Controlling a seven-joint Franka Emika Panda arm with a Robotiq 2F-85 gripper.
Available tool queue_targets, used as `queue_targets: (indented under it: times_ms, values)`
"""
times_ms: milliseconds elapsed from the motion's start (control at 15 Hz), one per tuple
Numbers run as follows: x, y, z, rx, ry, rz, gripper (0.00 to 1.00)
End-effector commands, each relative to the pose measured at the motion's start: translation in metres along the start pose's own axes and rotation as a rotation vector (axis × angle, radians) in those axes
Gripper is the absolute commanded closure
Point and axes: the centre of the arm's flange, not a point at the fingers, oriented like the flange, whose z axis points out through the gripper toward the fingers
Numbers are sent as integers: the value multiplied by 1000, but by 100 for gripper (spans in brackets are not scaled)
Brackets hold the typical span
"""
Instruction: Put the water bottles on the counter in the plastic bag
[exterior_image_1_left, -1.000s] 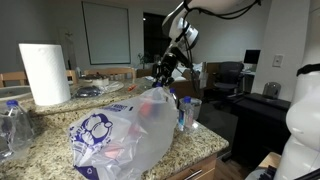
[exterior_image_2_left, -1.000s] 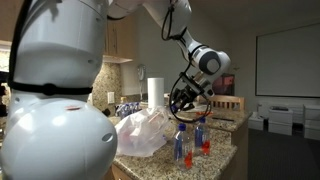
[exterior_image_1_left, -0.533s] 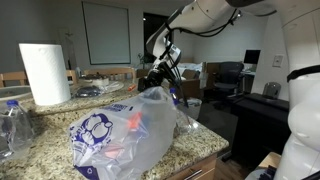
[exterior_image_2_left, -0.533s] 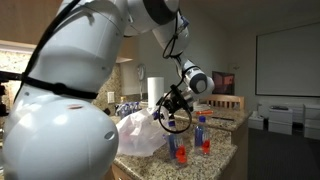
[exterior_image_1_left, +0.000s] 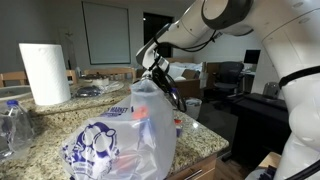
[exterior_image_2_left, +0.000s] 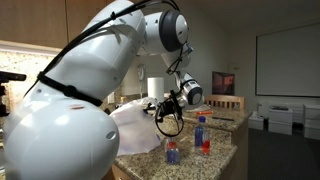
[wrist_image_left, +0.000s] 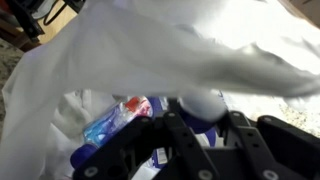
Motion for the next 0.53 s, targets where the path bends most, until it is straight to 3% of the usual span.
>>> queue_targets:
  times_ms: [0,67,467]
  values:
    - [5,-6,-9,37,-67,16,40]
    - [3,-6,-11,40,-67,10,39]
    - [3,-14,-22,-12,2,33,2]
